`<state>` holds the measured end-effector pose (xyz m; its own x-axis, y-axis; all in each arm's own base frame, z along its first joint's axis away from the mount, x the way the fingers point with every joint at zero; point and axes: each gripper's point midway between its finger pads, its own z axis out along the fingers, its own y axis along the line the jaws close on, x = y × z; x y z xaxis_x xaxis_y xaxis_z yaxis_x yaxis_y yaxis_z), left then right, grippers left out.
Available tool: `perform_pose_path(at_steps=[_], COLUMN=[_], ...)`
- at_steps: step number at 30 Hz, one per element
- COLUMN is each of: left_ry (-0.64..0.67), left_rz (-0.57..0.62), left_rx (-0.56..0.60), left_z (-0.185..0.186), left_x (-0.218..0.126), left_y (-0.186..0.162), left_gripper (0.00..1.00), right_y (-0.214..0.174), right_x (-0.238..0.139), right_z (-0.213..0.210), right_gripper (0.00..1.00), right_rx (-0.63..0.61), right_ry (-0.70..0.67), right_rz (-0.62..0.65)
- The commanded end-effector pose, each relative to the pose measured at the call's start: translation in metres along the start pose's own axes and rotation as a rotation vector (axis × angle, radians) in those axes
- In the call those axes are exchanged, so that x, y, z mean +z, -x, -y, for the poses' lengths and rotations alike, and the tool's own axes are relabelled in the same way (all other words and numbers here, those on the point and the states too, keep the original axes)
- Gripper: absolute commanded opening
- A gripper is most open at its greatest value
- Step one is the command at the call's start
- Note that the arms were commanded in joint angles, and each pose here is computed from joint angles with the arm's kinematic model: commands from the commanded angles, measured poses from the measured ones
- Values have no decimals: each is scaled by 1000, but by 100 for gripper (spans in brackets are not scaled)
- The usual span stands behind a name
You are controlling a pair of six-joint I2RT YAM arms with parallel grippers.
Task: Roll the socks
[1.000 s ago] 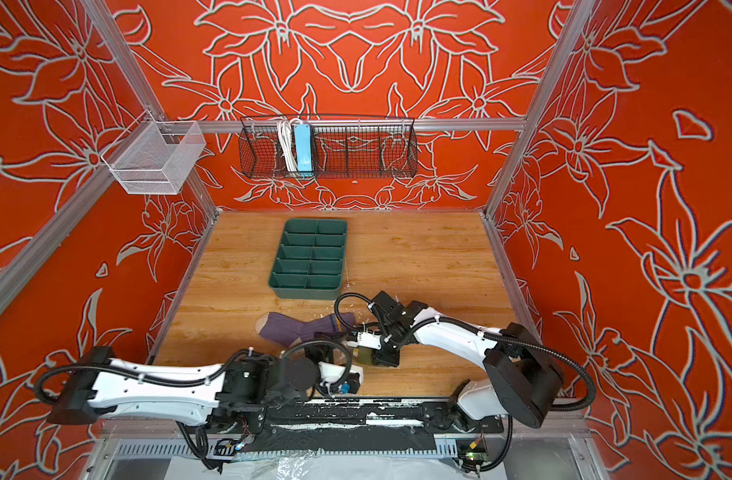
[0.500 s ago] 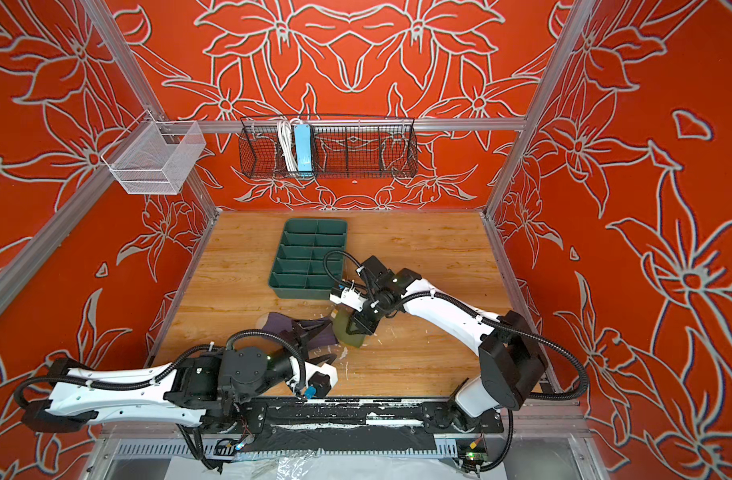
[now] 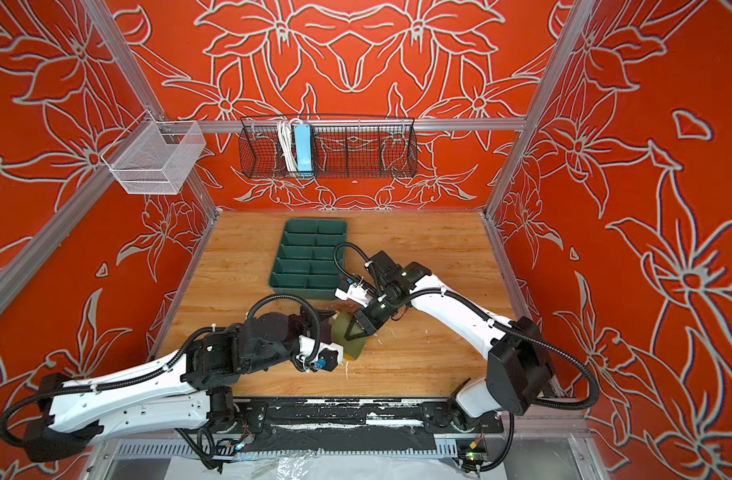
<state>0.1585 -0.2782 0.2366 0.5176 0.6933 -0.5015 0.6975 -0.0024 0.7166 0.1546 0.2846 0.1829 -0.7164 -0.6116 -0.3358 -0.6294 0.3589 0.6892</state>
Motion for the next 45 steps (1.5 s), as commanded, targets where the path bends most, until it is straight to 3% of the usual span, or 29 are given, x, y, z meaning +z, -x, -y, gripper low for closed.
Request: perform_pose_path(at_steps=[1,9,14,19,24,28,29,30,32,35,40,42,45], left_ry=[-58,-95,-28,-28,-22,-54,-68,-73,-91,-105,0,49,14], left_rz=[51,-23,-80,-91,-69,-16,-9,-12,-37,-128,-196,-178,-73], left_rx=[-10,-5,-43,-68,-111,-164,-162,-163,-130,-75,-72,-134,-278], left_z=[2,8,-4,-8,-15,-17,-14,-13,-5,5,-2,-10,-5], left_x=[5,30,34,33,37,31,28,25,19,5,-12,-15,-11], left_y=[13,-4,-22,-27,-19,-4,-3,-4,-13,-34,-55,-53,-34], left_gripper=[88,87,84,70,45,39,40,47,74,91,95,95,95], right_y=[-9,-15,-23,-26,-25,-24,-23,-22,-20,-17,-9,-4,1], right_x=[-7,-15,-17,-22,-17,-13,-13,-15,-20,-38,-96,-127,-141], right_z=[-24,-48,-60,-69,-63,-51,-48,-46,-35,8,83,113,144], right_gripper=[0,0,0,0,0,0,0,0,0,0,0,0,0], right_rx=[18,2,-12,-22,-3,7,3,-4,-13,-9,-55,-104,-241], right_ry=[93,178,197,212,198,141,120,94,5,-300,-864,-1123,-1336], right_rz=[3,10,-2,5,-7,-18,-18,-16,-10,2,55,77,47])
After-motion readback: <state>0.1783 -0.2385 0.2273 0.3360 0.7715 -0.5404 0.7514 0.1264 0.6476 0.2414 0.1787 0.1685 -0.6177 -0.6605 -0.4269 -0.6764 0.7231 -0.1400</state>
